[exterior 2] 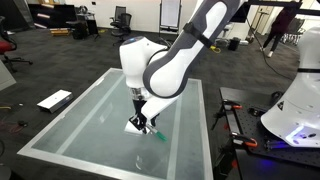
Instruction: Put the green marker in the mug
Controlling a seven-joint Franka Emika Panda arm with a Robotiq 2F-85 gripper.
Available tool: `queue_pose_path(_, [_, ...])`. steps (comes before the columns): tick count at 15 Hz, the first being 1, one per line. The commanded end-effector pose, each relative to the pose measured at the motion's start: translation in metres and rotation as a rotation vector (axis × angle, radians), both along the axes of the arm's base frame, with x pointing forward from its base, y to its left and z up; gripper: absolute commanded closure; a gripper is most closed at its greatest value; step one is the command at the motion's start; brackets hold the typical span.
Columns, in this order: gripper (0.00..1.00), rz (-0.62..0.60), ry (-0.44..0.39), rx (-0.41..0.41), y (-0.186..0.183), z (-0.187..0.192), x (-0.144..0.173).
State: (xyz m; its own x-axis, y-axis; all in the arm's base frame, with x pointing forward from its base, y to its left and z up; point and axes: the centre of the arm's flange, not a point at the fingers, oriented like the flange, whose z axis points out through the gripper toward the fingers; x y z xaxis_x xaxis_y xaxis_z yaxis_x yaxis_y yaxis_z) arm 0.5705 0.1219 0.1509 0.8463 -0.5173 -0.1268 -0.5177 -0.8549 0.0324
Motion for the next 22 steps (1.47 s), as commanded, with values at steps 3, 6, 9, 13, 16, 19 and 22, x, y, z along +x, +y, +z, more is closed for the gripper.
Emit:
queue_pose_path(3, [0.96,-0.026,-0.012,0.005,0.0,0.001,-0.001])
queue_pose_path(6, [0.97,-0.013,0.003,0.014,-0.002,0.0,0.0])
queue_pose_path(9, [0.97,0.059,0.054,0.039,-0.01,0.018,0.002])
queue_pose_path(13, [0.97,0.204,0.162,0.059,-0.027,0.057,-0.003])
queue_pose_path(16, [0.97,0.277,0.225,0.047,-0.047,0.1,-0.005])
queue_pose_path(19, [0.97,0.284,0.249,-0.011,-0.073,0.147,0.002])
queue_pose_path(22, [0.97,0.233,0.23,-0.088,-0.1,0.184,0.013])
